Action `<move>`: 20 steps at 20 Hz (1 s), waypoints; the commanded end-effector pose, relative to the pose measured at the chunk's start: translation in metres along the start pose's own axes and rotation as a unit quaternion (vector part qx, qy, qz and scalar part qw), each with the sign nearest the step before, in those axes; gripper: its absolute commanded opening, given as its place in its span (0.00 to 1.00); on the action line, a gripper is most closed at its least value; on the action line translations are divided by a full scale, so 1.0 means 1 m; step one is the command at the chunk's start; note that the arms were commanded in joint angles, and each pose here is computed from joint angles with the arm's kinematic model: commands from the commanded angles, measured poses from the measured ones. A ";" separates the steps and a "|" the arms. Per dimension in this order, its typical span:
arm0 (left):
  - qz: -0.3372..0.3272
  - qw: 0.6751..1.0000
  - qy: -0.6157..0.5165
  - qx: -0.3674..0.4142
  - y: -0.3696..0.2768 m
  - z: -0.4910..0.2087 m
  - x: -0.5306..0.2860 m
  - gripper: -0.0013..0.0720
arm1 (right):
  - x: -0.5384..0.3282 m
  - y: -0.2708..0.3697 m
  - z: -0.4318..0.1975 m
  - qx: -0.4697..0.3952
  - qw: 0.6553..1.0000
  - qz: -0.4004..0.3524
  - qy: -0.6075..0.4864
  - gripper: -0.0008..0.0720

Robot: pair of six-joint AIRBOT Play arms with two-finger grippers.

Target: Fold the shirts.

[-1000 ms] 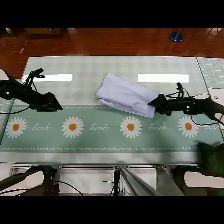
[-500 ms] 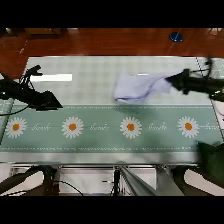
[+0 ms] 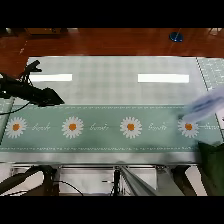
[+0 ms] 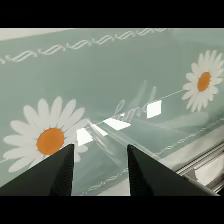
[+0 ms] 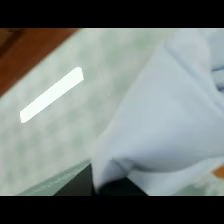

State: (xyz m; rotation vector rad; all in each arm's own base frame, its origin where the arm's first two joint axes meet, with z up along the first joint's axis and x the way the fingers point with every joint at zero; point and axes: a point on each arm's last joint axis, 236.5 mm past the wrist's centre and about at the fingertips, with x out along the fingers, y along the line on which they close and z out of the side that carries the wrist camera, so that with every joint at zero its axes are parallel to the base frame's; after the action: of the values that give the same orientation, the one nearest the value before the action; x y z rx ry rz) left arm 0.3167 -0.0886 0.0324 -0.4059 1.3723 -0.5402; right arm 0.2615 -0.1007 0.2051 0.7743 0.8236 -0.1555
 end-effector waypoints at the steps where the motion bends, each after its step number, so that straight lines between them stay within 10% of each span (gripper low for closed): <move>1: -0.027 0.999 -0.018 0.023 -0.013 0.008 0.000 0.56 | -0.045 -0.105 -0.041 0.078 0.971 -0.219 0.057 0.04; 12: -0.010 0.997 -0.061 0.045 -0.005 0.028 -0.002 0.56 | -0.156 -0.219 -0.101 0.168 0.809 -0.545 0.143 0.04; 20: 0.023 0.990 -0.133 0.041 0.010 0.063 -0.009 0.56 | -0.169 -0.259 -0.188 0.230 0.712 -0.598 0.286 0.04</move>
State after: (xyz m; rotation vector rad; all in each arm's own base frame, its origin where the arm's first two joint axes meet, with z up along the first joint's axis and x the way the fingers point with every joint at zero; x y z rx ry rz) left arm 0.3669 -0.0840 0.0431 -0.3685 1.1404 -0.5189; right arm -0.0399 -0.2050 0.1181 0.5862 1.6938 -1.3562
